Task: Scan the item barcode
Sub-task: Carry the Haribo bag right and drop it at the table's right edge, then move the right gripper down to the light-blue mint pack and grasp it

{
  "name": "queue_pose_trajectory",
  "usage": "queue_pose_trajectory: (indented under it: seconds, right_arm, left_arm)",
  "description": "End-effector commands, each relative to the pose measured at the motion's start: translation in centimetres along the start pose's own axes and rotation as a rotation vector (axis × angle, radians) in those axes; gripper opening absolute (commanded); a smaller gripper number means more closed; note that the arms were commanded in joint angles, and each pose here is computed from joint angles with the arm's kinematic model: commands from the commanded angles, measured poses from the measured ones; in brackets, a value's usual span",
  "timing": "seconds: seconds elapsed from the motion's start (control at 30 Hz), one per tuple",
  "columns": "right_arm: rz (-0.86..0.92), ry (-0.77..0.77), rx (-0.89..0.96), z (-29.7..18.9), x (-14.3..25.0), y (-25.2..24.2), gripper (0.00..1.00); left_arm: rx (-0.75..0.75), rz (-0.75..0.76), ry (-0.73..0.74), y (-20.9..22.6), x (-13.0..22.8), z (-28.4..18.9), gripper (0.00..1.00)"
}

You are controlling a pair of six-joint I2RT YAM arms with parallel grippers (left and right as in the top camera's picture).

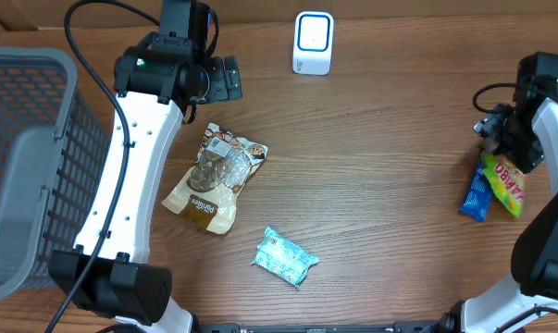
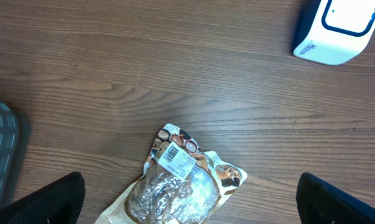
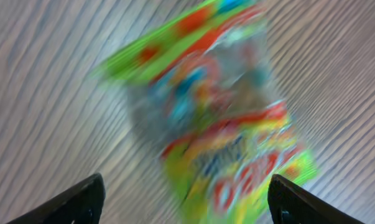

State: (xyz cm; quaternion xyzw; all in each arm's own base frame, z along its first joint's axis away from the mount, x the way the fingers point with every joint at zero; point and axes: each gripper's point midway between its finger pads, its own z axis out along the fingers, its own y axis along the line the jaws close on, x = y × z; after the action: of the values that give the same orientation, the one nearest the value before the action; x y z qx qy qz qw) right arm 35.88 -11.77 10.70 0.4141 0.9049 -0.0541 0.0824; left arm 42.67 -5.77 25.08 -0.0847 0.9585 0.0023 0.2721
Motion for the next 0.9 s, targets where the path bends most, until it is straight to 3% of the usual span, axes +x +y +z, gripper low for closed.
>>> queue_pose_trajectory:
  seconds: [0.0, 0.17, 0.33, 0.6, 0.87]
  right_arm:
    - [-0.144, 0.008, -0.266, -5.1, -0.4, 5.1, 0.80]
    - [-0.425, 0.139, -0.666, -10.4, 5.0, 12.8, 0.79]
    - [-0.578, 0.245, -0.610, -9.3, 11.6, 14.9, 0.79]
    - [-0.982, 0.437, -0.516, -5.5, 26.5, 15.2, 0.83]
    - [-1.177, 0.509, -0.515, -3.3, 35.8, 14.6, 0.91]
  left_arm:
    - [0.002, 0.014, -0.031, 0.2, -0.7, -1.0, 1.00]
    - [0.002, 0.014, -0.031, 0.2, -0.7, -1.0, 1.00]
    - [0.002, 0.014, -0.031, 0.2, -0.7, -1.0, 1.00]
    - [0.002, 0.014, -0.031, 0.2, -0.7, -1.0, 1.00]
    - [0.002, 0.014, -0.031, 0.2, -0.7, -1.0, 0.99]
